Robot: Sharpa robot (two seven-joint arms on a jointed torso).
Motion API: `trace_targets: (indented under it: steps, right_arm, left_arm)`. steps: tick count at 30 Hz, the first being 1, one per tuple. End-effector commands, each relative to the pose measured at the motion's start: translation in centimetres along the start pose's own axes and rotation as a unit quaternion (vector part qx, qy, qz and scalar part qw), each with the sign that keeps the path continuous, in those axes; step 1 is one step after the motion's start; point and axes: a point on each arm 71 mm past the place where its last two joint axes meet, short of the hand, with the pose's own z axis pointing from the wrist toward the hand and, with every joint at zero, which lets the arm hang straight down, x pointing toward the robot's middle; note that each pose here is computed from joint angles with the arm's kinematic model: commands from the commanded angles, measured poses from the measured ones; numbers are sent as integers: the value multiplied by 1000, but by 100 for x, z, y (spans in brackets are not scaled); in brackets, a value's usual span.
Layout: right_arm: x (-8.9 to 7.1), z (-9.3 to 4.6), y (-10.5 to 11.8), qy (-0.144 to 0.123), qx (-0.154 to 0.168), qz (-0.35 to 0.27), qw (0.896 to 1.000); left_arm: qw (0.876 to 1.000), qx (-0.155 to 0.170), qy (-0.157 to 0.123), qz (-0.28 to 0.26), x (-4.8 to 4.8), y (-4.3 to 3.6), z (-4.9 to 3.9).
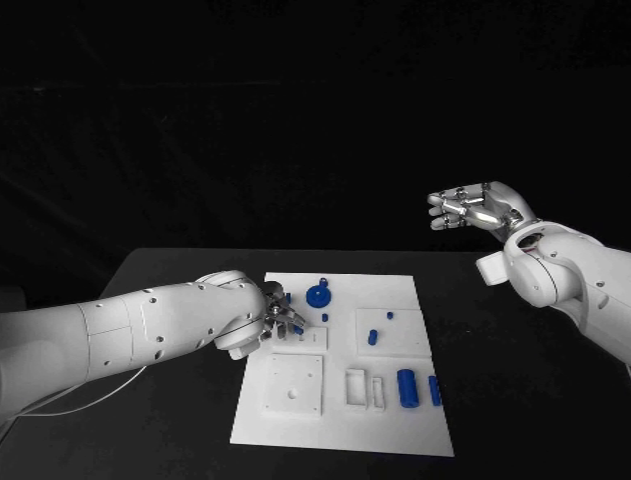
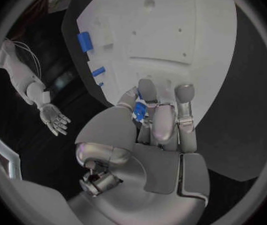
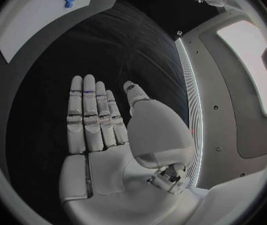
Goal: Assemble the parts on the task board
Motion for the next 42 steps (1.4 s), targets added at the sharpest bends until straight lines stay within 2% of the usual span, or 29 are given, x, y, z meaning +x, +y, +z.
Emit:
trace_targets:
  steps: [1,7,20,42]
  right_arm:
    - [87,11,66,32,-28,1,999]
    - [165,17,85,57,-29,-7,998]
    - [185,14,48,67,-22,-14,997]
    - [272,-7,-43,87,-8,-24,996]
  left_arm:
    - [999,11,-18,31,19,-20,17]
    - [999,17,-28,42,64,-23,30]
    - [997,31,-38,53,83,-45,21]
    - [998,31,-5,52,141,-49,19]
